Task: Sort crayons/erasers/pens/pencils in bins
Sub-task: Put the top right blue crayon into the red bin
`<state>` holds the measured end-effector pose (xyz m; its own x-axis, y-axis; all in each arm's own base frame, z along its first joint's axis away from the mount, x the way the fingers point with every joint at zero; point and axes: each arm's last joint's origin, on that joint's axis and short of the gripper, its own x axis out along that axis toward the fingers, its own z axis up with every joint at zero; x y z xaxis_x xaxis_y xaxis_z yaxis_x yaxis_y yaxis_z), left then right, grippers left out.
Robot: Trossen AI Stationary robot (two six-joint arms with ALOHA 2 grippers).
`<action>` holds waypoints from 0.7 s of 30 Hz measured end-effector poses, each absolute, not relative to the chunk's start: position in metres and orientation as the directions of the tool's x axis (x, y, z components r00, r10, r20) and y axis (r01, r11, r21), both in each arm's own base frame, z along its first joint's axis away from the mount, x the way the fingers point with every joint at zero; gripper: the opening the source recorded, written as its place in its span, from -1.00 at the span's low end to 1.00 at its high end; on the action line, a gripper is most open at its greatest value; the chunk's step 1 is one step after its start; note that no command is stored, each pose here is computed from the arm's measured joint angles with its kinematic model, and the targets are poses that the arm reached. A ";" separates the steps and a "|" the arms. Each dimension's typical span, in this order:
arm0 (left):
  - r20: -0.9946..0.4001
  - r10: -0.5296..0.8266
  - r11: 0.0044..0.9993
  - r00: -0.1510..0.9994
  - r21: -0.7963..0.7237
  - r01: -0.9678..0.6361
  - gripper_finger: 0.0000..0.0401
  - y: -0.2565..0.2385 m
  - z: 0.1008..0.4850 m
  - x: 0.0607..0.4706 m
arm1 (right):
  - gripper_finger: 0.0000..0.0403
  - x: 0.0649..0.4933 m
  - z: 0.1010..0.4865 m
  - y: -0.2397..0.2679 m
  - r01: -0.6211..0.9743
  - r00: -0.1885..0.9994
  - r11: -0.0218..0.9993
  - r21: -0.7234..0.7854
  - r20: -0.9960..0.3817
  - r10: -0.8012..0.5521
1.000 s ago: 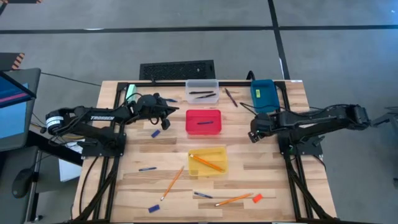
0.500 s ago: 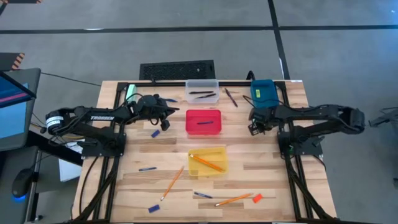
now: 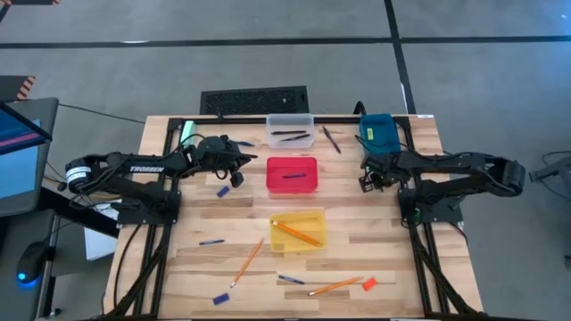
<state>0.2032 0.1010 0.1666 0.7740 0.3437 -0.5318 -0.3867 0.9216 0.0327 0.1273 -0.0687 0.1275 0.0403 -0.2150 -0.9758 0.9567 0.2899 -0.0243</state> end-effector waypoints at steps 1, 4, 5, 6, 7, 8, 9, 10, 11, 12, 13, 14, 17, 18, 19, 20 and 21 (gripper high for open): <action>-0.532 0.344 0.922 0.774 0.033 -0.387 -1.00 0.101 0.167 0.203 | -0.54 0.127 0.127 -0.068 0.956 0.041 0.291 -0.023 -0.976 -0.214; -0.532 0.342 0.922 0.775 0.032 -0.386 -1.00 0.101 0.167 0.203 | -0.63 0.128 0.127 -0.068 0.956 0.048 0.293 -0.013 -0.978 -0.202; -0.532 0.339 0.923 0.776 0.030 -0.383 -1.00 0.101 0.167 0.203 | -0.65 0.128 0.127 -0.068 0.956 0.050 0.294 -0.011 -0.979 -0.200; -0.533 0.339 0.923 0.775 0.030 -0.383 -1.00 0.101 0.166 0.203 | -0.66 0.128 0.127 -0.068 0.955 0.051 0.297 -0.011 -0.979 -0.199; -0.535 0.338 0.923 0.774 0.030 -0.383 -1.00 0.101 0.166 0.203 | -0.67 0.128 0.127 -0.067 0.954 0.053 0.299 -0.010 -0.979 -0.199; -0.536 0.338 0.923 0.773 0.029 -0.383 -1.00 0.101 0.166 0.203 | -0.68 0.128 0.127 -0.067 0.954 0.055 0.301 -0.007 -0.979 -0.196; -0.537 0.338 0.923 0.773 0.029 -0.383 -1.00 0.101 0.166 0.203 | -0.68 0.128 0.127 -0.067 0.954 0.056 0.300 -0.005 -0.979 -0.194; -0.537 0.337 0.923 0.773 0.029 -0.383 -1.00 0.101 0.166 0.203 | -0.68 0.128 0.127 -0.067 0.954 0.058 0.301 -0.003 -0.980 -0.191; -0.537 0.337 0.923 0.773 0.029 -0.383 -1.00 0.101 0.166 0.203 | -0.68 0.129 0.127 -0.067 0.953 0.060 0.302 0.001 -0.981 -0.187; -0.537 0.337 0.923 0.773 0.029 -0.383 -1.00 0.101 0.166 0.203 | -0.68 0.129 0.127 -0.067 0.953 0.062 0.302 0.004 -0.981 -0.183; -0.537 0.337 0.924 0.773 0.029 -0.382 -1.00 0.101 0.166 0.203 | -0.69 0.129 0.127 -0.067 0.953 0.064 0.303 0.007 -0.982 -0.179; -0.537 0.337 0.924 0.774 0.029 -0.382 -1.00 0.101 0.166 0.203 | -0.69 0.129 0.127 -0.067 0.953 0.066 0.304 0.010 -0.982 -0.175; -0.537 0.337 0.924 0.774 0.029 -0.382 -1.00 0.101 0.166 0.203 | -0.69 0.129 0.127 -0.067 0.951 0.069 0.309 0.014 -0.983 -0.170; -0.537 0.337 0.924 0.774 0.029 -0.382 -1.00 0.101 0.166 0.203 | -0.69 0.129 0.127 -0.067 0.948 0.070 0.317 0.014 -0.983 -0.169; -0.537 0.337 0.924 0.774 0.029 -0.382 -1.00 0.101 0.166 0.203 | -0.69 0.129 0.127 -0.067 0.947 0.072 0.321 0.014 -0.983 -0.168; -0.537 0.336 0.924 0.774 0.029 -0.381 -1.00 0.101 0.166 0.203 | -0.69 0.129 0.127 -0.067 0.946 0.073 0.324 0.015 -0.983 -0.167; -0.537 0.337 0.924 0.774 0.030 -0.382 -1.00 0.101 0.166 0.203 | -0.69 0.129 0.127 -0.067 0.945 0.074 0.327 0.016 -0.983 -0.166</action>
